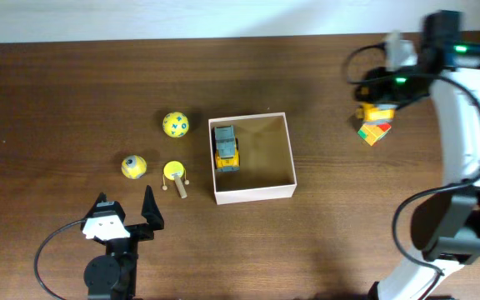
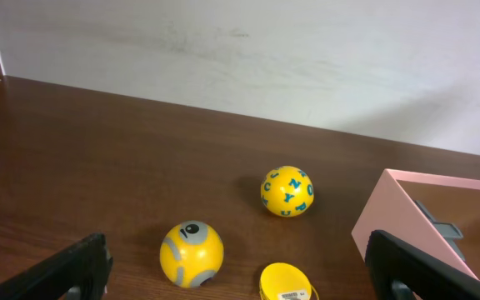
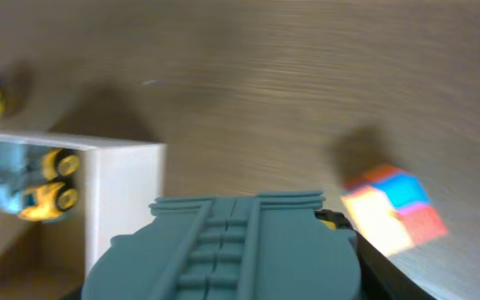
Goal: Pack container
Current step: 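Lift the truck and carry it left over the box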
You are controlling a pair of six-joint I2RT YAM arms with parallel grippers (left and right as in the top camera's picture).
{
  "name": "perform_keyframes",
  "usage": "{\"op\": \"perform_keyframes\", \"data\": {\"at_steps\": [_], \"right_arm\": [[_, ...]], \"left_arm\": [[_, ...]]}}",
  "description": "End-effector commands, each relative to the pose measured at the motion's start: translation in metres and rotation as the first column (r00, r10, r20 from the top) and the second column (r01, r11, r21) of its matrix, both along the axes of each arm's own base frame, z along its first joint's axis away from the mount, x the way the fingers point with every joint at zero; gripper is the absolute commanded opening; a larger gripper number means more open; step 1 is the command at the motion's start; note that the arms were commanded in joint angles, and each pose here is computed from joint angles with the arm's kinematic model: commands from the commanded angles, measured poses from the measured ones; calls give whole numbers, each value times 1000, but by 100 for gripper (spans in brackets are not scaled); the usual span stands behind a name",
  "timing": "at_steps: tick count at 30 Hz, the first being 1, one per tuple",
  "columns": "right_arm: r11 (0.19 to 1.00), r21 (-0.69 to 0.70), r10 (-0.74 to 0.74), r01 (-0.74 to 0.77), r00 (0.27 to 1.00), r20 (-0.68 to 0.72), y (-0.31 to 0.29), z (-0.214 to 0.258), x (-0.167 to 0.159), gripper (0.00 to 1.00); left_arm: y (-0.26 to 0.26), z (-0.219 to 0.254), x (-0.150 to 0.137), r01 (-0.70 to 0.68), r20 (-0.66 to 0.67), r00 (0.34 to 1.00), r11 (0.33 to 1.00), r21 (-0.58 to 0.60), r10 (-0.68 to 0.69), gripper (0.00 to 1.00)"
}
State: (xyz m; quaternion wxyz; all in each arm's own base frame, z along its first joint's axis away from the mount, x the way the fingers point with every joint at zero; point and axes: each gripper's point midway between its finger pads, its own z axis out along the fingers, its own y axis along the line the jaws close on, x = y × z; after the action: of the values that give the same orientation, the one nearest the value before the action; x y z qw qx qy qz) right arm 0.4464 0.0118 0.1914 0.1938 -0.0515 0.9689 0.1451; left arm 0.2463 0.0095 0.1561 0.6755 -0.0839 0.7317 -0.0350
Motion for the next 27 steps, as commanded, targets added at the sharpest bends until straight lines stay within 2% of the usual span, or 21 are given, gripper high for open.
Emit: {"op": "perform_keyframes", "data": {"at_steps": [1, 8, 12, 17, 27], "right_arm": [[989, 16, 145, -146, 988, 58, 59, 15, 2, 54], [953, 3, 301, -302, 950, 86, 142, 17, -10, 55], [942, -68, 335, -329, 938, 95, 173, 15, -16, 54], [951, -128, 293, -281, 951, 94, 197, 13, -22, 54], [978, -178, 117, -105, 992, 57, 204, -4, -25, 53]], "left_arm": [[0, -1, 0, 6, -3, 1000, 1000, 15, -6, 99], [0, -1, 0, 6, -3, 1000, 1000, 15, -6, 99], [0, -1, 0, 6, -3, 1000, 1000, 15, -6, 99], [0, -1, 0, 6, -3, 1000, 1000, 15, -6, 99], [0, -1, 0, 6, -3, 1000, 1000, 15, -6, 99]]}}
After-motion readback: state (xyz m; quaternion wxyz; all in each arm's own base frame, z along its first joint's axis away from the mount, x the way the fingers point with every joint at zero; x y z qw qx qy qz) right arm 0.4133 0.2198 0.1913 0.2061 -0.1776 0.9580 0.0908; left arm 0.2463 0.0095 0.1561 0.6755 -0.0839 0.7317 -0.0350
